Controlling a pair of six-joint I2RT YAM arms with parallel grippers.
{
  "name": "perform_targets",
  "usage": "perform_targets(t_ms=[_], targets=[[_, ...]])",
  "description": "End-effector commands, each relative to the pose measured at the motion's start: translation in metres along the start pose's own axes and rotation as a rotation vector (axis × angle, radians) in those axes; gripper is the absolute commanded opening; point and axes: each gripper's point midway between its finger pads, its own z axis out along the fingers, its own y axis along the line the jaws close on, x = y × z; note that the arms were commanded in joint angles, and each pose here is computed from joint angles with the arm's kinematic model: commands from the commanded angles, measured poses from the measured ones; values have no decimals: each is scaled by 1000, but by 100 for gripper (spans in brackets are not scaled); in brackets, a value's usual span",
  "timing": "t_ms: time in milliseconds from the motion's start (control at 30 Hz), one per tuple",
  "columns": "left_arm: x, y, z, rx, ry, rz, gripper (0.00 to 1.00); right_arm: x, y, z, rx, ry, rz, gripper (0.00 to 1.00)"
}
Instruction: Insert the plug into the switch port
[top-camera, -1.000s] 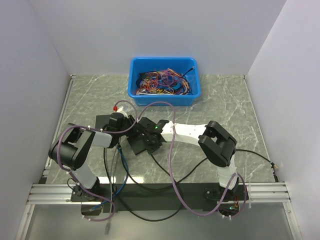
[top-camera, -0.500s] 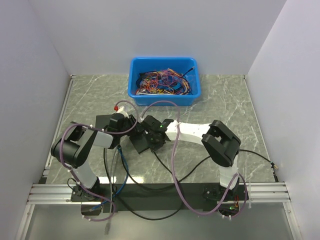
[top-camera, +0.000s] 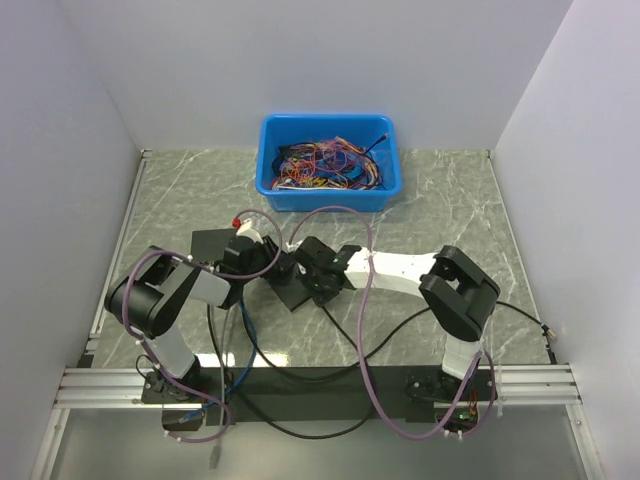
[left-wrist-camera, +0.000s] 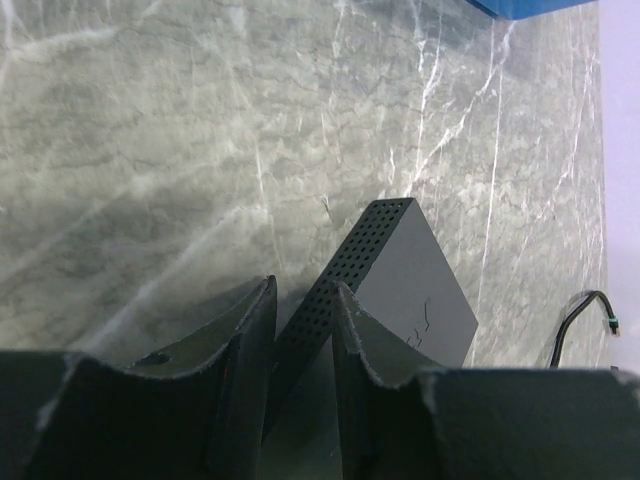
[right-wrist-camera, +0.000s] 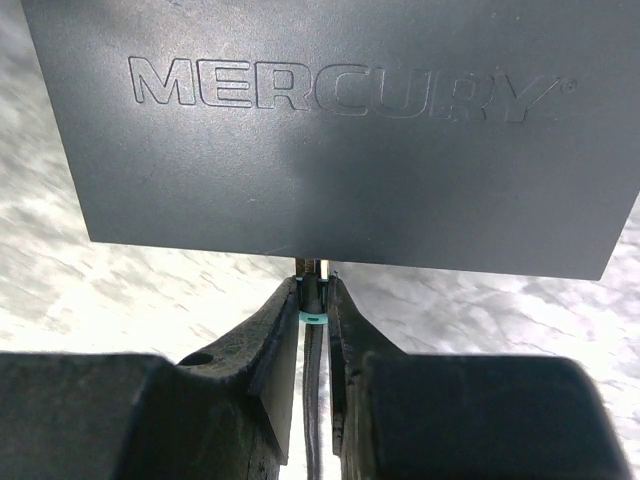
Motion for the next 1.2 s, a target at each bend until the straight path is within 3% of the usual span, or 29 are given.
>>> perform_targets(t_ms=[0, 233, 500, 667, 1000, 1167], targets=[[97, 9, -30, -1, 339, -19, 34, -82, -30, -18, 111, -332, -24, 0], [115, -3, -39, 34, 376, 16, 34, -95, -22, -16, 61, -364, -156, 0], [159, -30, -51, 146, 502, 81, 35, -137, -21, -27, 56, -497, -273, 0], [188, -34, -64, 177, 573, 59, 36, -170, -32, -44, 41, -650, -249, 0], [201, -33, -76, 189, 591, 19, 36, -166, -40, -22, 7, -661, -248, 0], [199, -44, -73, 221, 603, 48, 37, -186, -28, -41, -40, -763, -240, 0]])
